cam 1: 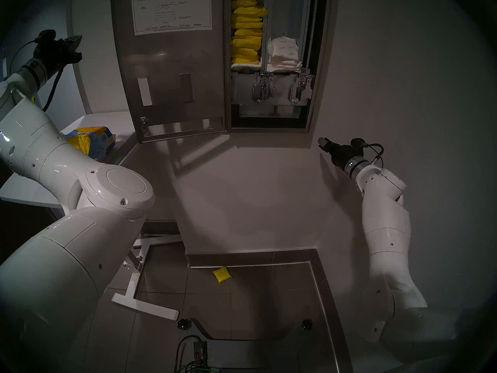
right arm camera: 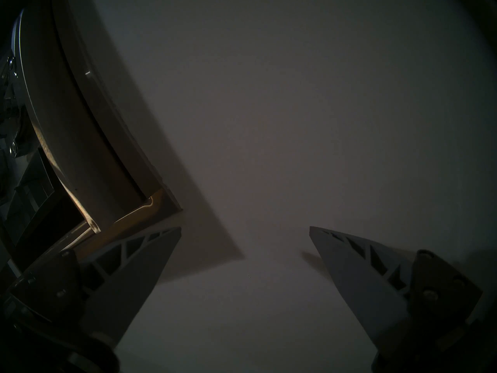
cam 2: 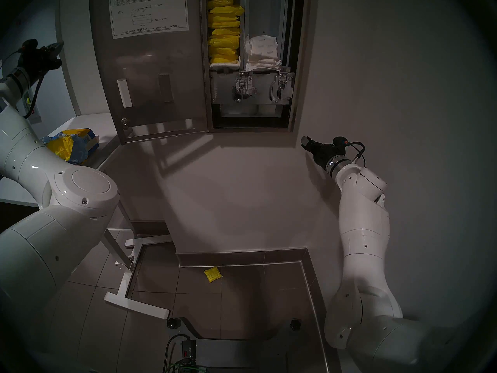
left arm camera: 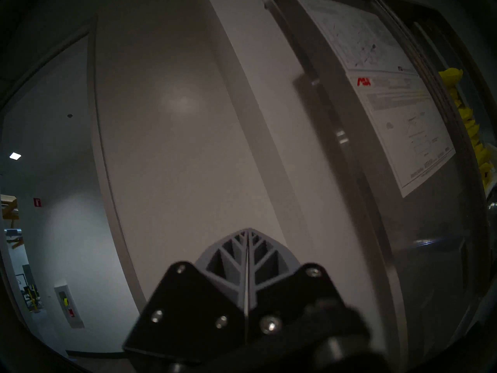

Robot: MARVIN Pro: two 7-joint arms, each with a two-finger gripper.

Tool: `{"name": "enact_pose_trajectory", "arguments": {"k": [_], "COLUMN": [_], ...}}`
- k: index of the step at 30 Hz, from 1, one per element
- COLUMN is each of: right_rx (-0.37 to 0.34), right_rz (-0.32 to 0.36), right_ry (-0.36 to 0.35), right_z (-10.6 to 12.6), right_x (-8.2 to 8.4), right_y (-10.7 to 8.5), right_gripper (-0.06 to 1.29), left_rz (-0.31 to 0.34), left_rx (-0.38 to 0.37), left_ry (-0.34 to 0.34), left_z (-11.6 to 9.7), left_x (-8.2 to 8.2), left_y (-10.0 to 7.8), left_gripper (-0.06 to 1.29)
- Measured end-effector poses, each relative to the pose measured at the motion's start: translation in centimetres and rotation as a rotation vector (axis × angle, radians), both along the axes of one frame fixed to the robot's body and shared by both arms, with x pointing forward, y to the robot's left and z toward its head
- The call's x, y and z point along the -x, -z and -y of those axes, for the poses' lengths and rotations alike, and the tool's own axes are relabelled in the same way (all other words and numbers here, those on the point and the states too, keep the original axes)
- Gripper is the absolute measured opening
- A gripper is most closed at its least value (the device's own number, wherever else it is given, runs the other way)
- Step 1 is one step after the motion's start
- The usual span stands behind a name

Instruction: Open the dispenser door, put the pads inside, close the door

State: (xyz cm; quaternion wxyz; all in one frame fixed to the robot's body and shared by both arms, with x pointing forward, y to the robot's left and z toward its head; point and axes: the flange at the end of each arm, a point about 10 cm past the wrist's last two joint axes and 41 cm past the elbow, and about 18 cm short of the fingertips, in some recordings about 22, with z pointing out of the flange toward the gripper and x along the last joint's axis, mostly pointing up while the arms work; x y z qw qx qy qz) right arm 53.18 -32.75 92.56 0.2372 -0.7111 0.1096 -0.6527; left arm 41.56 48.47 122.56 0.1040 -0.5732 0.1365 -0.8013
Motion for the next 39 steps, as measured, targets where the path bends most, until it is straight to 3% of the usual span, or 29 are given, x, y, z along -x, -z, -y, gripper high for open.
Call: {"name": "enact_pose_trajectory", "arguments": {"k": [8,19,31,39], "right_rx": [0.000,-0.001,-0.001,-0.001], "right_rz": [0.000,-0.001,-0.001,-0.001], "right_ry": [0.001,0.001,0.001,0.001], "right_z": [0.0,0.0,-0.1,-0.1], "right_x": [0.0,0.0,0.0,0.0], "right_y": [0.0,0.0,0.0,0.0], "right_gripper": [1.24,1.24,1.24,1.24], "left_rz": [-0.056,-0.124,-0.192,-0.207], "left_rx": [0.086,0.163,0.176,0.162], "left_ry": [0.075,0.190,0.318,0.365], "left_z": [-1.0,-0.9,1.4,3.0], "left_x": [-2.6,-5.3,-8.3,-9.8], "left_y": [1.7,3.0,4.5,5.0], "left_gripper": [-0.02,-0.02,-0.02,-0.02]}}
